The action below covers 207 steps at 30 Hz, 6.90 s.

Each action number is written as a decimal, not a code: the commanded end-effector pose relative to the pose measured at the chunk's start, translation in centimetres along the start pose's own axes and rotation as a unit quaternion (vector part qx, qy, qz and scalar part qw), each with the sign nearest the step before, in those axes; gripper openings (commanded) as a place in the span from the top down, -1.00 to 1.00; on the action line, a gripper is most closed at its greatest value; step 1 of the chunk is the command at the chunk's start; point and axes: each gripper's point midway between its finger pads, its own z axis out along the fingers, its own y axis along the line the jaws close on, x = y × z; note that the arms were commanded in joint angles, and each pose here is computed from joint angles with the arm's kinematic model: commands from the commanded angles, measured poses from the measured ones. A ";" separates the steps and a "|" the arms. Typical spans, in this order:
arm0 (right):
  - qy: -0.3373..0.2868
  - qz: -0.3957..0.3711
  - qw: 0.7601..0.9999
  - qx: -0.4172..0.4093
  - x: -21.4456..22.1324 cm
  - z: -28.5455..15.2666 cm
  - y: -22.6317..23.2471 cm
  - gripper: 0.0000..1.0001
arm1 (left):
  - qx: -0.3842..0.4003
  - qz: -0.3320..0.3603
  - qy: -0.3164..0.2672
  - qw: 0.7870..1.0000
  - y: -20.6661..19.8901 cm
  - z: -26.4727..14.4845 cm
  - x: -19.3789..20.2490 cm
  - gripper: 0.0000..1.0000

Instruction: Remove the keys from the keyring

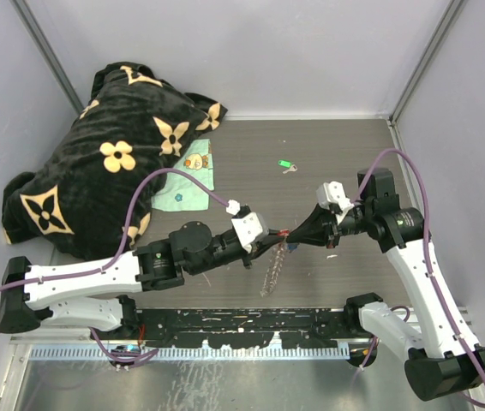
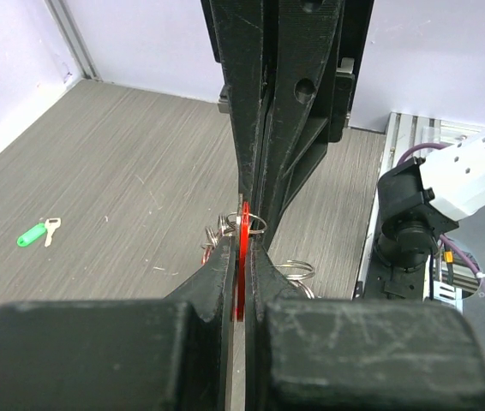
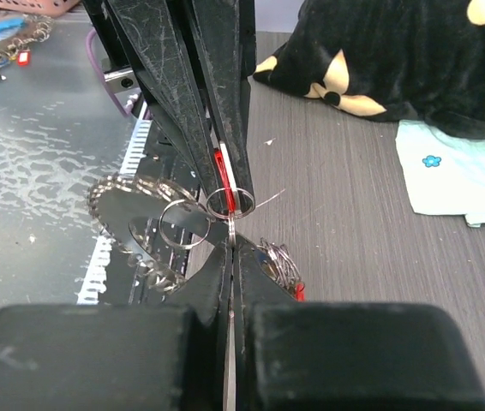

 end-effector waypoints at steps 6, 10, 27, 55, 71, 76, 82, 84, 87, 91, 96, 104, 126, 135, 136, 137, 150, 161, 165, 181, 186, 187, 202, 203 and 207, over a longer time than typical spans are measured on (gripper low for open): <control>0.084 -0.040 0.995 0.035 -1.0 -1.1 -0.7 0.99 | -0.013 0.042 -0.030 0.999 1.3 -1.8 -4.4 1.00; 0.181 -0.033 0.983 0.017 -0.1 -1.3 -0.2 0.98 | -0.021 0.073 -0.008 0.997 1.8 -2.0 -3.4 1.00; 0.409 -0.007 0.911 0.059 3.7 -3.3 -2.0 0.99 | -0.063 0.143 -0.009 0.988 3.2 0.4 3.6 1.00; 0.601 -0.015 0.799 0.026 11.3 -5.0 -3.2 0.98 | -0.091 0.129 -0.030 0.987 3.9 5.0 9.5 1.00; 0.474 0.007 0.880 0.035 7.2 -3.2 -2.6 0.98 | -0.050 0.077 -0.109 0.990 0.7 2.9 4.0 1.00; 0.428 0.010 0.904 0.020 6.0 -2.5 -1.7 0.98 | -0.053 0.064 -0.127 0.988 0.8 2.0 2.7 1.00; 0.401 0.019 0.916 0.004 6.5 -1.6 -1.0 0.98 | -0.058 0.051 -0.134 0.988 1.2 1.3 0.6 1.00; 0.388 0.017 0.922 0.002 6.2 -1.2 -0.8 0.98 | -0.057 0.048 -0.125 0.989 1.1 1.3 0.3 1.00; 0.367 0.016 0.930 -0.002 5.8 -0.8 -0.6 0.97 | -0.050 0.044 -0.106 0.992 0.9 1.4 0.3 1.00; 0.337 0.011 0.941 0.004 5.1 -0.7 -0.6 0.77 | -0.056 0.039 -0.101 0.993 1.3 1.0 -0.1 1.00; 0.295 0.002 0.955 0.015 4.0 -0.8 -0.8 0.64 | -0.055 0.043 -0.088 0.994 1.4 0.2 -0.6 1.00; 0.207 -0.019 0.977 0.039 1.7 -0.8 -0.9 0.32 | -0.032 0.051 -0.084 0.995 1.0 -0.8 -2.2 1.00; 0.029 -0.058 0.998 -0.002 -1.2 -0.4 1.6 0.23 | 0.030 0.022 -0.124 0.992 -1.1 -1.8 -7.0 1.00; 0.014 -0.070 0.997 -0.009 -2.3 -0.4 1.6 0.30 | 0.034 0.018 -0.127 0.991 -1.3 -1.6 -7.5 1.00; 0.013 -0.071 0.997 -0.010 -2.3 -0.3 1.6 0.30 | 0.034 0.017 -0.128 0.991 -1.3 -1.5 -7.5 1.00; 0.013 -0.072 0.997 -0.010 -2.4 -0.3 1.6 0.31 | 0.034 0.017 -0.127 0.991 -1.3 -1.5 -7.5 1.00; 0.006 -0.082 0.997 -0.009 -3.2 -0.4 1.3 0.59 | 0.037 0.015 -0.126 0.991 -1.4 -1.4 -7.5 1.00; 0.010 -0.081 0.997 -0.004 -3.4 -0.6 1.4 0.94 | 0.031 0.018 -0.116 0.993 -1.2 -1.4 -7.1 1.00; 0.038 -0.080 0.996 0.019 -3.0 -1.0 0.8 0.98 | 0.023 0.032 -0.093 0.995 -0.8 -1.6 -6.6 1.00; 0.356 -0.071 0.930 0.055 1.2 -3.9 -0.8 0.98 | 0.030 0.127 0.012 0.991 -0.3 0.2 -4.7 1.00; 0.416 -0.070 0.903 0.087 2.3 -5.0 -2.3 0.99 | 0.004 0.133 -0.003 0.991 0.4 0.9 -3.4 1.00; 0.425 -0.066 0.898 0.087 2.7 -5.1 -2.4 0.99 | -0.002 0.136 -0.007 0.991 0.6 1.0 -3.1 1.00; 0.565 0.007 0.824 0.039 10.6 -5.3 -2.9 0.99 | -0.116 0.181 -0.013 0.977 3.8 3.8 5.4 1.00; 0.576 0.013 0.817 0.033 11.2 -5.4 -2.9 0.98 | -0.115 0.182 -0.006 0.976 3.7 4.0 6.0 1.00; 0.609 0.024 0.793 0.019 12.9 -5.7 -2.8 0.98 | -0.122 0.178 0.016 0.976 3.8 4.7 8.3 1.00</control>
